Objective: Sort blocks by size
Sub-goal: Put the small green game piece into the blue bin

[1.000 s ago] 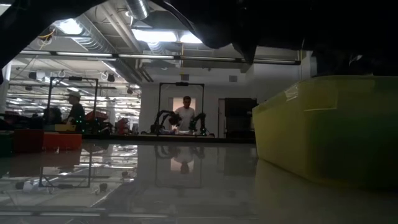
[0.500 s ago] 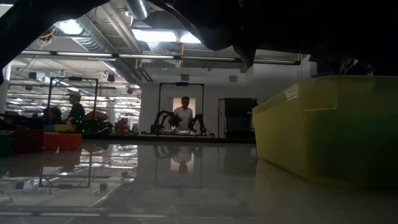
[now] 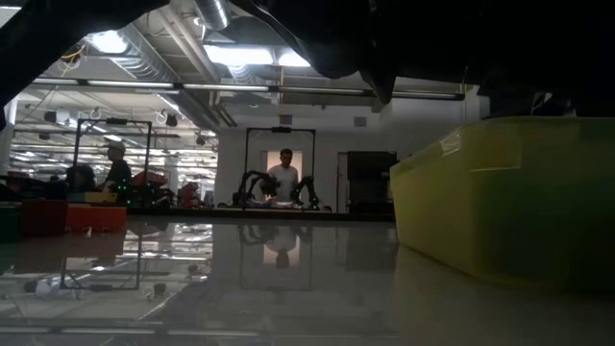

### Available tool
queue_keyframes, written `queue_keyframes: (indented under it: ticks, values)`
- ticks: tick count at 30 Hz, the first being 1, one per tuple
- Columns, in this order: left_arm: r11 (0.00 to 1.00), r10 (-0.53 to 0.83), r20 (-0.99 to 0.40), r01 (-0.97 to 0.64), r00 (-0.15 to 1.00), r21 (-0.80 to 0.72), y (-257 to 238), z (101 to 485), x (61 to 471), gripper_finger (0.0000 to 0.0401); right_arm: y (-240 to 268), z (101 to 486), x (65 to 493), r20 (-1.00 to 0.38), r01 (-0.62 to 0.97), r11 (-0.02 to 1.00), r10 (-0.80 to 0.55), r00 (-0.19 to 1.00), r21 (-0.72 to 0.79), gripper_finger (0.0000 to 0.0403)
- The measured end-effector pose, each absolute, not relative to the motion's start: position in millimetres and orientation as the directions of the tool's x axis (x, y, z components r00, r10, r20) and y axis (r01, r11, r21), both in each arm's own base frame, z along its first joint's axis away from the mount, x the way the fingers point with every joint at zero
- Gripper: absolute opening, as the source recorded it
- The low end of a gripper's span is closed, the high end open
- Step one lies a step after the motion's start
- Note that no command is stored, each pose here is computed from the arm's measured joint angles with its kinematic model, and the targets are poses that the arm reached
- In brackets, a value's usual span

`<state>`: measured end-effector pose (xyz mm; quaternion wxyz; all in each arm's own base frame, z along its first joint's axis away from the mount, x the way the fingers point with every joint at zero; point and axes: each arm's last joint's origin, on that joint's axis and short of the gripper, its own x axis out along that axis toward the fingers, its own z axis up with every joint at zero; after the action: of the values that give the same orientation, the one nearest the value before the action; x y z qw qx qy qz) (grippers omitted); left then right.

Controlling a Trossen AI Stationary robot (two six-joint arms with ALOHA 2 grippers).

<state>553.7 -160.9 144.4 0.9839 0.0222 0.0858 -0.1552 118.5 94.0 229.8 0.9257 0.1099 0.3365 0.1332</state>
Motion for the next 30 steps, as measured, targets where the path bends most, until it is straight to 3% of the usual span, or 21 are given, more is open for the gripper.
queue_keyframes:
  ticks: [6,13,30]
  values:
    - [0.951,-0.302,-0.175,0.31,0.937,0.017,-161,144,554,0.0168,123,217,122,-0.592,-0.148,0.969,0.239,0.77,0.199,0.0344]
    - [0.95,-0.303,-0.183,0.311,0.935,0.013,-161,143,553,0.0168,143,201,130,-0.614,-0.154,0.972,0.233,0.754,0.18,0.0344]
    - [0.95,-0.305,-0.172,0.312,0.937,0.018,-165,145,553,0.0168,152,196,131,-0.665,-0.186,0.92,0.38,0.643,0.346,0.0344]
